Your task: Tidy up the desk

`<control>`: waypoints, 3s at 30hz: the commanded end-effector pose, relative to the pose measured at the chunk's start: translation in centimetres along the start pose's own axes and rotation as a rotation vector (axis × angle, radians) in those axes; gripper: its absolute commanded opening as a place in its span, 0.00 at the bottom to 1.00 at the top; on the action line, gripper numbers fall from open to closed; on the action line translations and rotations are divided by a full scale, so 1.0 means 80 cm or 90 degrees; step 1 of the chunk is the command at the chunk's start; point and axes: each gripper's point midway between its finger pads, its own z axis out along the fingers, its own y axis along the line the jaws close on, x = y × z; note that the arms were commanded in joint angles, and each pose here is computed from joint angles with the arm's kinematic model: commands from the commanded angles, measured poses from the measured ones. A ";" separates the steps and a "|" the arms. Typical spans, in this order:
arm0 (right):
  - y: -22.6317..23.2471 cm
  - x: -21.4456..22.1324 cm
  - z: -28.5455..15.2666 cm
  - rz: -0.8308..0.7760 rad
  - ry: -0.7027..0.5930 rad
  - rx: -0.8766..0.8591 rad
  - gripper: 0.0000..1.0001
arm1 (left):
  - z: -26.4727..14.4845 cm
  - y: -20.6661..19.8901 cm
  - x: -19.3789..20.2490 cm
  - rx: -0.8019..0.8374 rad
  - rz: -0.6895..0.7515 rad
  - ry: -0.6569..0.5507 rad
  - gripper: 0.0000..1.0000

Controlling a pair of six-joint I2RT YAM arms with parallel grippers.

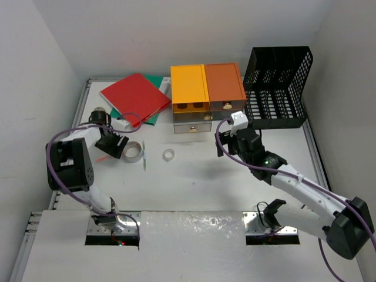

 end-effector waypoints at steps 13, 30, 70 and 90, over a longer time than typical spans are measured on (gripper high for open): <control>-0.001 -0.022 -0.013 0.014 -0.056 -0.014 0.99 | 0.066 0.000 0.018 0.035 0.030 0.042 0.29; -0.001 -0.003 0.011 0.049 -0.006 -0.018 0.99 | 0.014 0.025 -0.050 -0.022 -0.082 -0.065 0.00; 0.059 -0.153 -0.014 0.204 -0.218 -0.320 0.95 | -0.315 -0.281 -0.376 0.463 -0.107 -0.602 0.00; 0.158 -0.170 0.036 0.252 -0.124 -0.433 0.70 | -0.266 -0.287 -0.378 0.522 -0.308 -0.492 0.00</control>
